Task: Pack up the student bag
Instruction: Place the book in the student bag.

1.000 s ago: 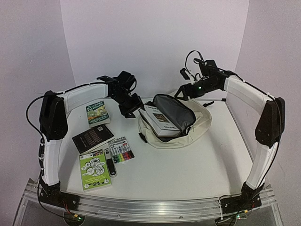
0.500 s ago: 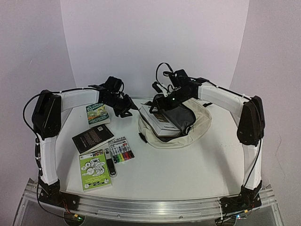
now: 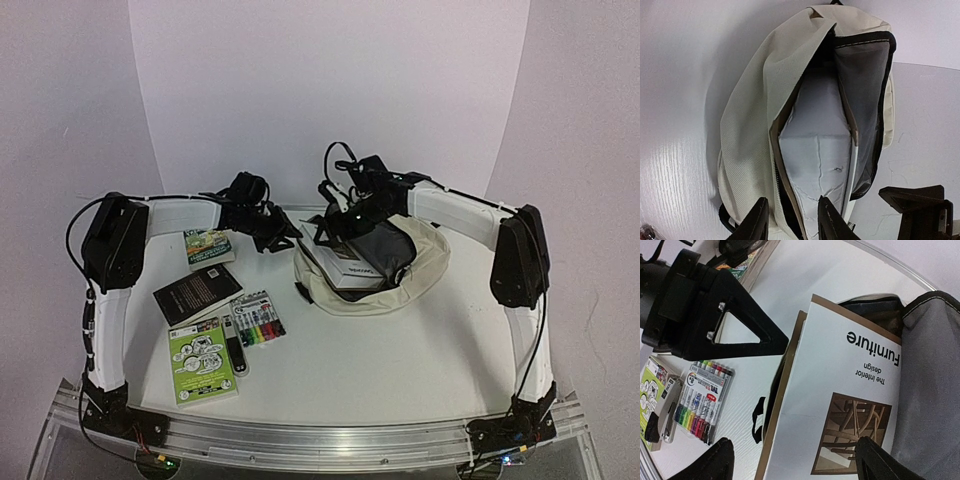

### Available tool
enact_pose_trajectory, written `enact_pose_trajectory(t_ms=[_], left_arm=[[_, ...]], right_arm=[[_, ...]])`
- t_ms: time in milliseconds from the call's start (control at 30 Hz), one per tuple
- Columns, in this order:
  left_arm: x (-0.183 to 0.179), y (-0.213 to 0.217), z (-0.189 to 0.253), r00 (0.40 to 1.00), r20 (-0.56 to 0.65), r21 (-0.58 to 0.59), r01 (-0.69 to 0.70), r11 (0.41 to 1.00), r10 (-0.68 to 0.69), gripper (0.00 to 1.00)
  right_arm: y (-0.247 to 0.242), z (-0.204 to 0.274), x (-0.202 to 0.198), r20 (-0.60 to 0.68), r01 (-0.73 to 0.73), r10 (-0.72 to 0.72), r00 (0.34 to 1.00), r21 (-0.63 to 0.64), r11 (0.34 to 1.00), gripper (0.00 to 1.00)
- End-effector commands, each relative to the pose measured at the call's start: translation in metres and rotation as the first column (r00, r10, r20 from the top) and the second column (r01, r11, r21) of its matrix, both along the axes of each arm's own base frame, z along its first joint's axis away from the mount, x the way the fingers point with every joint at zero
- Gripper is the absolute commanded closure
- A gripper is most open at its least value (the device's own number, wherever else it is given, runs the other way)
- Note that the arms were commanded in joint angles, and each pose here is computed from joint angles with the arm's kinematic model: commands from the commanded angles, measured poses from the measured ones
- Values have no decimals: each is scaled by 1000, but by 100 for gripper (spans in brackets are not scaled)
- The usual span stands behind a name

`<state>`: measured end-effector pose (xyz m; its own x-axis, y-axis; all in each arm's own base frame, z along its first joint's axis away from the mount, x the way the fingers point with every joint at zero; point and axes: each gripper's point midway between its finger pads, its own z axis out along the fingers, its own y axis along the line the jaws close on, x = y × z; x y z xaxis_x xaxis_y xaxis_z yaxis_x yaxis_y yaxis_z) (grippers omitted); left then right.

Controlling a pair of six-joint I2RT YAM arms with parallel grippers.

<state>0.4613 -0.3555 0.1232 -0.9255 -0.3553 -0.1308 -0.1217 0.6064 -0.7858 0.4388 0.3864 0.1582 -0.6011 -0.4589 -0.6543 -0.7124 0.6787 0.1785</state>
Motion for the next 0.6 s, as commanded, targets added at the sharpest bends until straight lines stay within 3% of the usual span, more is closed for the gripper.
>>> enact_pose_trajectory(t_ms=[0,567], left_arm=[[4,-6,7,1000,23,-44,10,999,-9,67],[1,-6,-18,1000,-25,-30,8,1000,-9,75]], right_arm=[[8,-4,13,38,27,-27,999,-9,1000,17],[11,-20,20,46,36,-34,998,-39,999,16]])
